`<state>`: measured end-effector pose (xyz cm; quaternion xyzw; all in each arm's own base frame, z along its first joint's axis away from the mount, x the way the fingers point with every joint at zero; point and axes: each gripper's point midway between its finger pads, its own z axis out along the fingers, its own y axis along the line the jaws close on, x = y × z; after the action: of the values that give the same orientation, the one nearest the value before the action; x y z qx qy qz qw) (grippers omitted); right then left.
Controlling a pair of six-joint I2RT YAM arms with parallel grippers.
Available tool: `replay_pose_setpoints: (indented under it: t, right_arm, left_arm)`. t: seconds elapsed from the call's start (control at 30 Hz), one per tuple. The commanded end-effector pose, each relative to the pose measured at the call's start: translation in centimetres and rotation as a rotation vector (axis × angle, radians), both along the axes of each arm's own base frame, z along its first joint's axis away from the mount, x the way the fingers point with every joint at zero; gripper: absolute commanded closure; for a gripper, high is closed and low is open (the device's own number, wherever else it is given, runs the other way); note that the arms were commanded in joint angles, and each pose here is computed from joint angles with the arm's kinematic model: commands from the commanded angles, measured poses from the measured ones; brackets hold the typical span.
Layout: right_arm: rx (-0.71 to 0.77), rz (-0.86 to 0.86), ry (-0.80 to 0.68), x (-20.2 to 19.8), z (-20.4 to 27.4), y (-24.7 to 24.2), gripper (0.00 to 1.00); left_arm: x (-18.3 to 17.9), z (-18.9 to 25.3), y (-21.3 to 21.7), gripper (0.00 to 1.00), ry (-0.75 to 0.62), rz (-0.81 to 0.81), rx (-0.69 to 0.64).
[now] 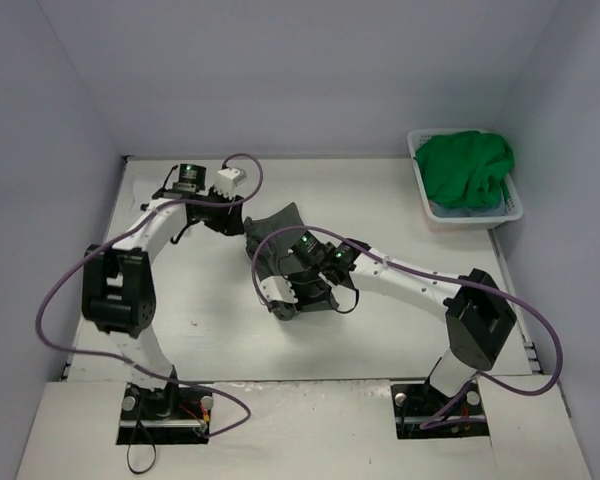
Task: Fold and stack the t-shirts
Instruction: Grab one side of the 2/3 rectangular tshirt with right arm, then fold the long partially folded tshirt into a neat square
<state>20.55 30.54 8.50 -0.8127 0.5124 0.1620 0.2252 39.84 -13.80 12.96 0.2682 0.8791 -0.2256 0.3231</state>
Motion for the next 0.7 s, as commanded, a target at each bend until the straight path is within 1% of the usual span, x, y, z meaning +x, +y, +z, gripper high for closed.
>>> replay_pose_setpoints:
  t: [0.0,0.03,0.07,0.1,0.13,0.23,0.27,0.3,0.37,0.53,0.67]
  right_arm:
    - [0.072,0.009,-0.015,1.0,2.5,1.4,1.0]
    - [0.077,0.004,-0.015,1.2,2.6,1.5,1.0]
    - [0.08,0.0,-0.014,1.4,2.8,1.5,1.0]
    - [0.081,-0.004,-0.015,1.4,2.8,1.6,1.0]
    - [0.081,-0.008,-0.016,1.6,2.8,1.5,1.0]
    - [0.09,-0.023,-0.009,1.9,3.0,1.5,1.0]
    - [0.093,-0.026,-0.01,2.0,3.2,1.6,1.0]
    - [0.096,-0.032,-0.006,2.1,3.3,1.6,1.0]
    - [0.1,-0.04,-0.009,2.4,3.4,1.5,1.0]
    - [0.097,-0.054,-0.016,3.6,3.2,1.2,1.0]
    - [0.096,-0.06,-0.027,4.5,3.3,1.2,1.0]
  left_arm:
    - [5.7,4.1,-1.7,0.61,-0.161,0.019,-0.04]
    - [6.4,2.3,-2.1,0.65,-0.117,0.021,-0.043]
    - [7.1,2.0,-2.3,0.68,-0.114,0.025,-0.048]
    - [8.3,2.6,-2.6,0.76,-0.138,0.029,-0.056]
    - [9.0,1.1,-2.8,0.79,-0.107,0.039,-0.056]
    - [10.8,0.2,-3.8,0.84,-0.094,0.042,-0.071]
    - [10.9,-1.1,-4.3,0.86,-0.059,0.037,-0.075]
    - [11.4,-0.6,-4.8,0.88,-0.064,0.03,-0.085]
    - [11.1,-2.0,-5.9,0.89,-0.028,0.01,-0.083]
    - [9.3,-3.6,-8.6,0.9,0.025,-0.054,-0.101]
    - [8.0,-4.5,-9.9,0.9,0.053,-0.101,-0.098]
